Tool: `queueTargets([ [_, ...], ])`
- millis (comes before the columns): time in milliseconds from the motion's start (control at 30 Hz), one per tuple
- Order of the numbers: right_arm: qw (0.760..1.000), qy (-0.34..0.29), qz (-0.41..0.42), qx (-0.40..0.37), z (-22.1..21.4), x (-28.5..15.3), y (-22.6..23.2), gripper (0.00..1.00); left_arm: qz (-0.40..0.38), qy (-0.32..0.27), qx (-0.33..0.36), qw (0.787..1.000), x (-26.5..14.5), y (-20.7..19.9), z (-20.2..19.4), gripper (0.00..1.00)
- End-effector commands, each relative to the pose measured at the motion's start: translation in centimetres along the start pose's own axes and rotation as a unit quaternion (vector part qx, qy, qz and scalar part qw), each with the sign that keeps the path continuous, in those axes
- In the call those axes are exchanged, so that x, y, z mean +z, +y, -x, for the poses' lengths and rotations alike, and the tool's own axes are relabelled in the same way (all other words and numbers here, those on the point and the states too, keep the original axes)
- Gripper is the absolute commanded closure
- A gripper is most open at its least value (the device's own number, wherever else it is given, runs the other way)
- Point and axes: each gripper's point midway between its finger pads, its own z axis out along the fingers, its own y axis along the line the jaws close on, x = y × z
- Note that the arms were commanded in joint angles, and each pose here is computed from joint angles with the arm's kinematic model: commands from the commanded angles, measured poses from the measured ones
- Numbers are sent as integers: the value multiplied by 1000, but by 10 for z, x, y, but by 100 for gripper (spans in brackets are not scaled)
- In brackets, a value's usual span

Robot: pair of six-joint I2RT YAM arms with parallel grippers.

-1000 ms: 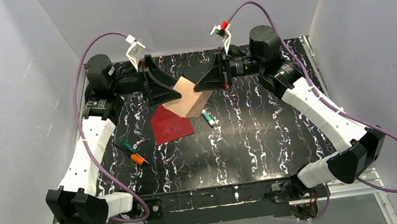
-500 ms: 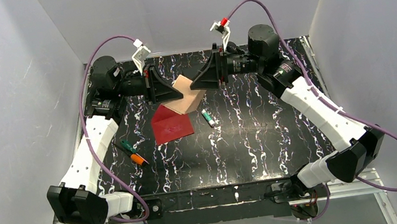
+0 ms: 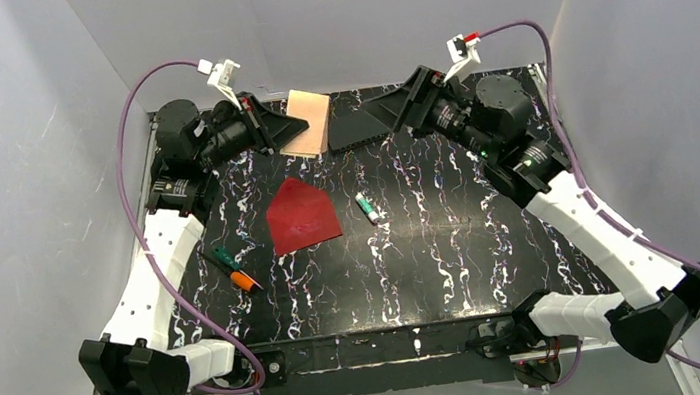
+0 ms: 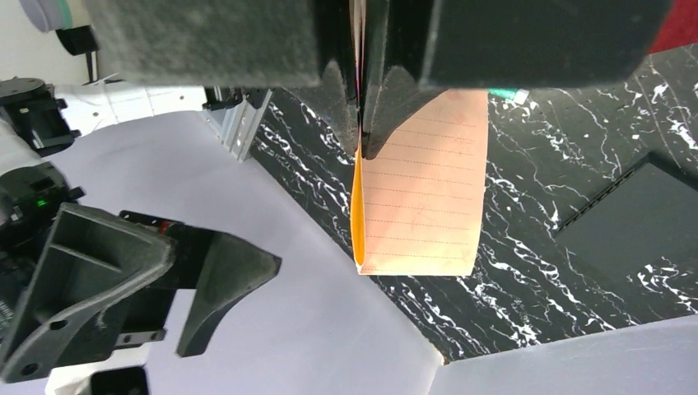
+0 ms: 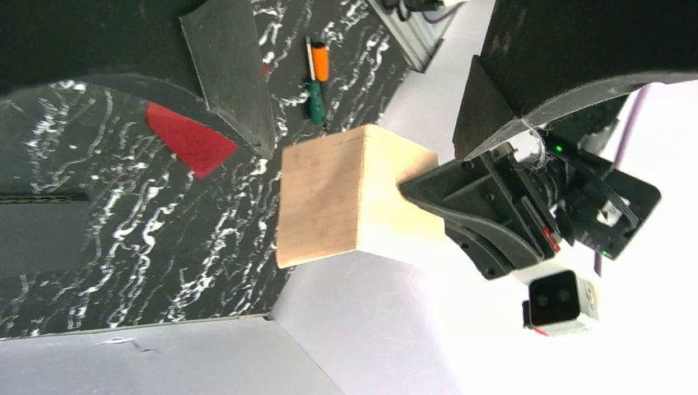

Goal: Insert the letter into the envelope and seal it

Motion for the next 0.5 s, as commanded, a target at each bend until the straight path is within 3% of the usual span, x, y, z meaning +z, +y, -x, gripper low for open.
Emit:
queueTargets([
  [0, 996, -18, 44, 72, 5, 25, 15, 12, -25, -19, -11, 999, 0, -19, 18, 100],
  [67, 993, -13, 74, 92, 2, 31, 25, 8, -58, 4, -17, 998, 2, -28, 14, 100],
  [200, 988, -7, 105, 112, 1, 42, 35, 9, -70, 11, -24, 997, 1, -33, 12, 100],
  [467, 976, 24, 158, 146, -6, 53, 51, 30, -113, -2, -74, 991, 8, -42, 19, 100],
])
